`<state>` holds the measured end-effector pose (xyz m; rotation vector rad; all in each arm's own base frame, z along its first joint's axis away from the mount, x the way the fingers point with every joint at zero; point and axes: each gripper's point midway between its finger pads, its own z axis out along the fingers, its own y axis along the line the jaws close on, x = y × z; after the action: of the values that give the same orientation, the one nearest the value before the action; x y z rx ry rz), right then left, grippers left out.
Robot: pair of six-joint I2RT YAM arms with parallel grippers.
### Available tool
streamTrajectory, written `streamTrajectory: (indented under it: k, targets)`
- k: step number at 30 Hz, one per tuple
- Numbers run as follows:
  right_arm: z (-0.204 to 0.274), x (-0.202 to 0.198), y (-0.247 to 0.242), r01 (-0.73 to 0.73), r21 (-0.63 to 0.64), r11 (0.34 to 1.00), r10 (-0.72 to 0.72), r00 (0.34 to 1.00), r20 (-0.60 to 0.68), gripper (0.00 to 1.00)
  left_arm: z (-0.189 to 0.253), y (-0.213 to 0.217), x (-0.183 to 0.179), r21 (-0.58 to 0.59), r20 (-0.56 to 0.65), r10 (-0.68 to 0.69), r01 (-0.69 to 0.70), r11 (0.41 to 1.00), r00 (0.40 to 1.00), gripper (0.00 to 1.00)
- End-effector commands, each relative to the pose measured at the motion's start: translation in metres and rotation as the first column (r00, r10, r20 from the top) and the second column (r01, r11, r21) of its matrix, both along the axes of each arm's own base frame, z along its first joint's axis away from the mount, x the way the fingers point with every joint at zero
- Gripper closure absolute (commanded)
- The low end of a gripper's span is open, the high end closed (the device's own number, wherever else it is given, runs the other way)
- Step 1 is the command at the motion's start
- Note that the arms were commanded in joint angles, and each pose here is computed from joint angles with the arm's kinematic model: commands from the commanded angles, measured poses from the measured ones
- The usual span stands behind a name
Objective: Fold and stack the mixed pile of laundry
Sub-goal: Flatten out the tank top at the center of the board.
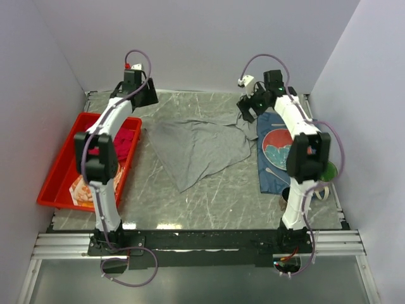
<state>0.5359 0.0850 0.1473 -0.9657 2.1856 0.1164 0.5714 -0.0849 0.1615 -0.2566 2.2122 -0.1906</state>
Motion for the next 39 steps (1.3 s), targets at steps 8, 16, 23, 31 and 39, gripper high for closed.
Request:
streamTrajectory:
  k: [8,16,23,31,39]
  targets:
    - [0.012,-0.134,0.027,-0.562,0.123,0.818,0.572,0.817,-0.066,0.14,-0.008,-0.152,-0.237,-0.015,-0.057,-0.677,0.678,0.735,0.733,0.34]
    - [0.006,-0.147,0.031,-0.533,0.227,0.815,0.568,0.814,-0.127,0.17,-0.065,-0.193,-0.284,0.109,-0.045,-0.76,0.76,0.641,0.648,0.34]
    - [-0.003,-0.165,0.038,-0.503,0.29,0.814,0.559,0.814,-0.158,0.2,-0.11,-0.194,-0.292,0.138,-0.221,-0.744,0.775,0.616,0.631,0.42]
    - [-0.024,-0.176,0.021,-0.535,0.167,0.828,0.559,0.81,-0.177,0.2,-0.131,-0.172,-0.332,0.074,-0.405,-0.699,0.784,0.617,0.589,0.86]
    - [-0.041,-0.181,0.008,-0.666,0.052,0.744,0.664,0.73,-0.162,0.22,-0.104,-0.143,-0.397,-0.123,-0.582,-0.581,0.644,0.755,0.569,0.99]
